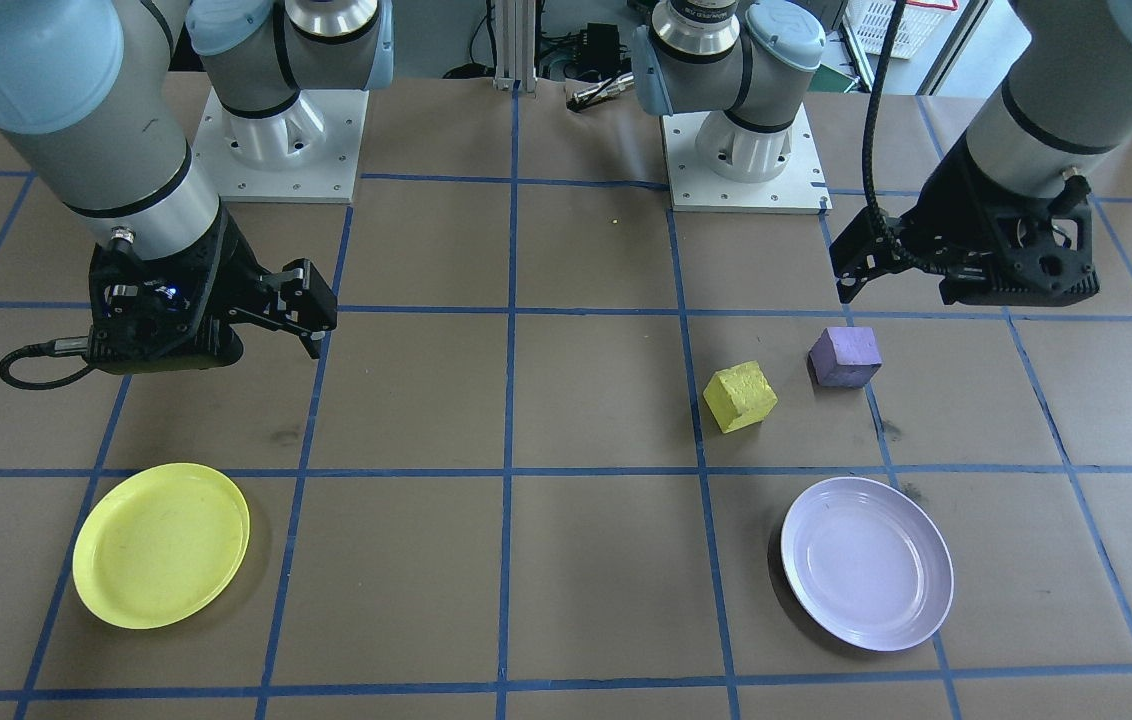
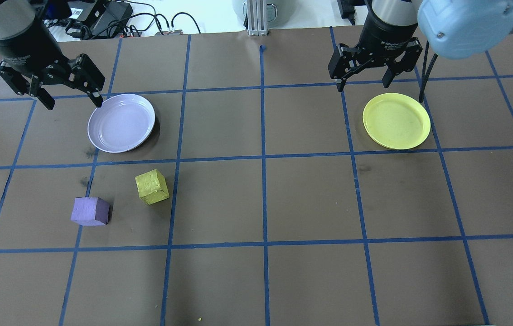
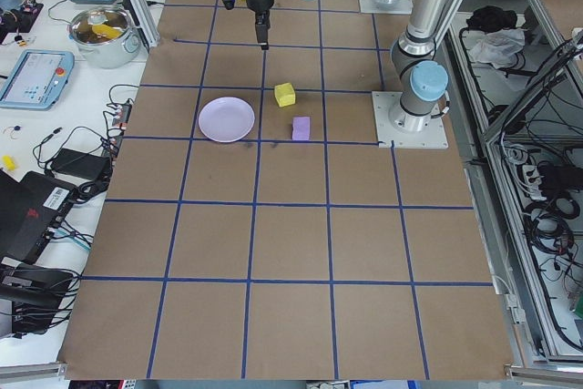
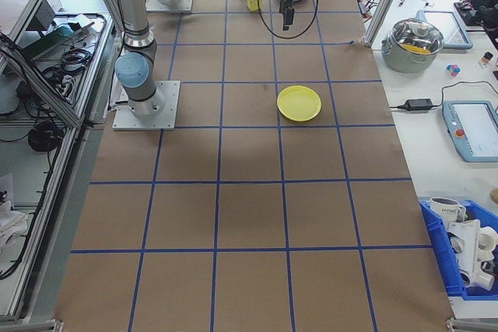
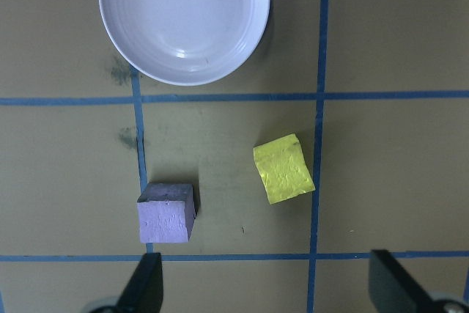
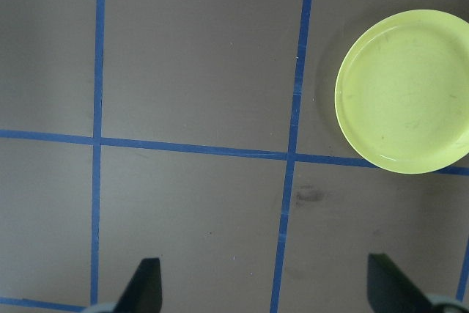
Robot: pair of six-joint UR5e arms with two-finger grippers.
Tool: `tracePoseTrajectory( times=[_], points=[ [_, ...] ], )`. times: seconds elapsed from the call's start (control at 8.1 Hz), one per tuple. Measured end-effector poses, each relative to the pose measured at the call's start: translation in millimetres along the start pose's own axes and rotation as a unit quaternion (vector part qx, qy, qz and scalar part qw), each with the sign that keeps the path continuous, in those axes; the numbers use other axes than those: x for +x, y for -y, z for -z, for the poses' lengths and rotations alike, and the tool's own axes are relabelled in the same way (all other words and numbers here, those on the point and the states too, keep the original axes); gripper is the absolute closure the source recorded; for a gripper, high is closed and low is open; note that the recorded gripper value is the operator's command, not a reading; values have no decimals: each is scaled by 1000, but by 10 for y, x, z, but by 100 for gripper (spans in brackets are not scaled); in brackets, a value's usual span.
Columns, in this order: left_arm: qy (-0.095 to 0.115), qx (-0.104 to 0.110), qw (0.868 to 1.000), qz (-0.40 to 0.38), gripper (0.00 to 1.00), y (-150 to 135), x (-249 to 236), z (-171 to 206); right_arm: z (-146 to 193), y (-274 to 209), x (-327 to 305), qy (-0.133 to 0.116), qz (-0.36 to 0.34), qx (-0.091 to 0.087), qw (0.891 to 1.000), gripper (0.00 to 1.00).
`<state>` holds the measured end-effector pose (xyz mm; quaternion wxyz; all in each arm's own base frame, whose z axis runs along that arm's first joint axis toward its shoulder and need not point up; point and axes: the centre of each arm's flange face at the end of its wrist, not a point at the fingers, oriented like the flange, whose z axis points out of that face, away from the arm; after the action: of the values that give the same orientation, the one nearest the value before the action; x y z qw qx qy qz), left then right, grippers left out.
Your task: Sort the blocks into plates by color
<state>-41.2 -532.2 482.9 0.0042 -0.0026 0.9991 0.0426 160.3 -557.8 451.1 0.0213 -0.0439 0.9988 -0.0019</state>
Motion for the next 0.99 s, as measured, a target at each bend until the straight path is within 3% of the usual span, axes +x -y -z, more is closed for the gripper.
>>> tracePoseTrajectory(
  times=[0.12, 0.37, 0.49, 0.74, 0.99],
  points=[
    [2, -23, 1000, 2, 0, 29, -61, -207, -41, -15, 2, 0, 0, -5, 1000, 0],
    [30, -70, 997, 5, 0, -27, -278, -628, -118, -53, 3, 1, -1, -10, 1000, 0],
    [34, -87, 996, 8, 0, -72, -399, -808, -125, -63, 2, 1, -4, -11, 1000, 0],
    [26, -127, 992, 13, 0, -215, -549, -1357, -123, -69, 1, 1, -7, -10, 1000, 0],
    [17, -136, 991, 10, 0, -358, -724, -1855, -128, -68, 2, 1, -7, -11, 1000, 0]
  ],
)
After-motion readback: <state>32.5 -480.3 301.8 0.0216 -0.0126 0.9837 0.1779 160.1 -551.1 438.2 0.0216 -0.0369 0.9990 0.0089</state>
